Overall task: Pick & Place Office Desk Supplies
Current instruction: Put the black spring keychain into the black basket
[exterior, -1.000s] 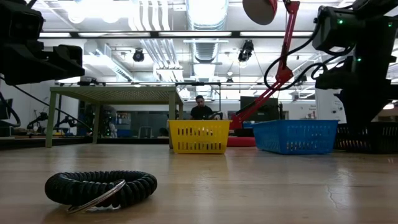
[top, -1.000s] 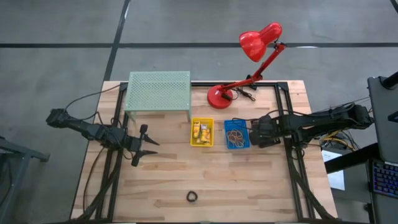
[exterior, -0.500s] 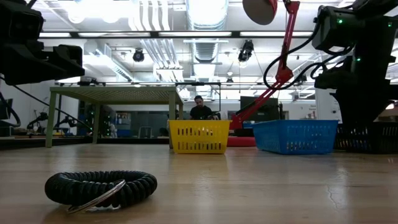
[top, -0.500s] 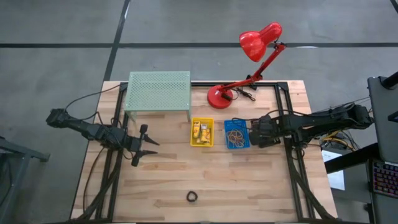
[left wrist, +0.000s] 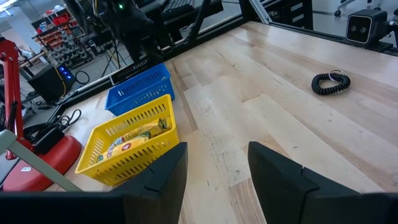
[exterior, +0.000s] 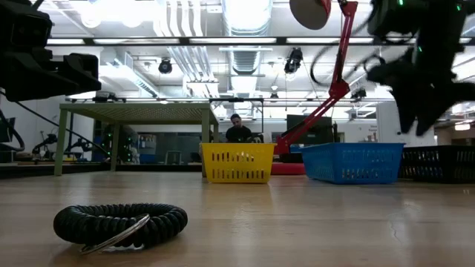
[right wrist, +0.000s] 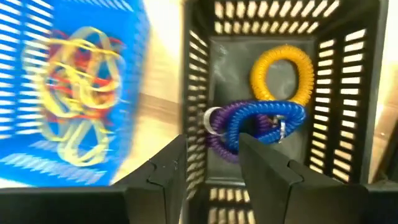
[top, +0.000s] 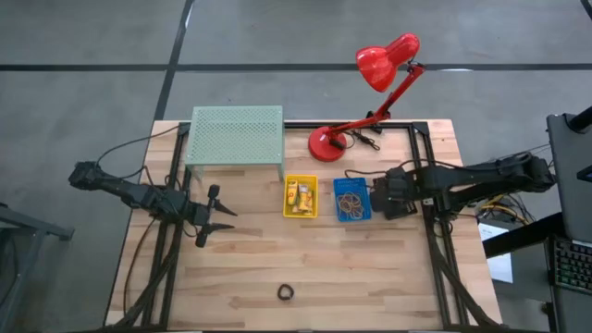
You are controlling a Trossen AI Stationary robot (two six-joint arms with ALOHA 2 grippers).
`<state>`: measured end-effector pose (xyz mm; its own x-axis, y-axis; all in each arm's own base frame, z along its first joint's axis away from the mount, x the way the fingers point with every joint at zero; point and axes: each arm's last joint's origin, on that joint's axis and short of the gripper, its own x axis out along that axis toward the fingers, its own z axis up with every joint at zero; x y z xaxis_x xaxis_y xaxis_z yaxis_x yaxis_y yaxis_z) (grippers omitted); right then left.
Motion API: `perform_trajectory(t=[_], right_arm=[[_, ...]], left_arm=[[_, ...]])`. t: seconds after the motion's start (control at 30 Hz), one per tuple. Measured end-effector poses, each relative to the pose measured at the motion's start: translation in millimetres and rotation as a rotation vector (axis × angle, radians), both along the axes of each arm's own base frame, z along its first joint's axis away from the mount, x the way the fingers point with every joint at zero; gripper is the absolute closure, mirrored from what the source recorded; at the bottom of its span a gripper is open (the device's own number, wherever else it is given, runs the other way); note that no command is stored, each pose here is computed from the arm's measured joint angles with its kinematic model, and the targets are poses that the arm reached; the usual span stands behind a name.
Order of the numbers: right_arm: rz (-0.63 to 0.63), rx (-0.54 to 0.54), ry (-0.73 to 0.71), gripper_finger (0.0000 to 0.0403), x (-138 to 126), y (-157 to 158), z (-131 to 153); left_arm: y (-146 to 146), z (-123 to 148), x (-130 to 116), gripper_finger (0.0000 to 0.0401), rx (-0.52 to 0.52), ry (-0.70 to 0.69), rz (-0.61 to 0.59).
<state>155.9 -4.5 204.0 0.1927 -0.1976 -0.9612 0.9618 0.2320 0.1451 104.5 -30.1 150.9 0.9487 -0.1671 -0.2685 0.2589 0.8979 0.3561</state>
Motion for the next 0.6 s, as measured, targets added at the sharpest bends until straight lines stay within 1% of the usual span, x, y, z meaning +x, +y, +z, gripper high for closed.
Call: perform_trajectory(t=[0.07,0.17,0.27,0.37,0.5,0.57,0.6], right_arm=[[0.003,-0.01,-0.037,0.0266,5,0,14],[0.04,-0.049,-0.102,0.0261,12,0,32],[0.079,-0.121,-0.225,0.0252,25,5,43],[0.141,-0.18,-0.387,0.0244,39,14,51],[0.226,-0.214,-0.59,0.0237,54,29,58],[0.239,-0.268,-0.638,0.0237,64,37,56],[0.242,-0.29,-0.637,0.0236,68,42,53]], left_arm=[[0,0,0,0.0228,0.0,0.0,0.0],[0,0,0,0.0228,0.0,0.0,0.0],[0,0,0,0.0228,0.0,0.0,0.0],[0,0,0,0.0228,0.0,0.0,0.0],[0,0,0,0.0228,0.0,0.0,0.0],[0,0,0,0.0228,0.0,0.0,0.0],[0,0,0,0.0228,0.0,0.0,0.0]])
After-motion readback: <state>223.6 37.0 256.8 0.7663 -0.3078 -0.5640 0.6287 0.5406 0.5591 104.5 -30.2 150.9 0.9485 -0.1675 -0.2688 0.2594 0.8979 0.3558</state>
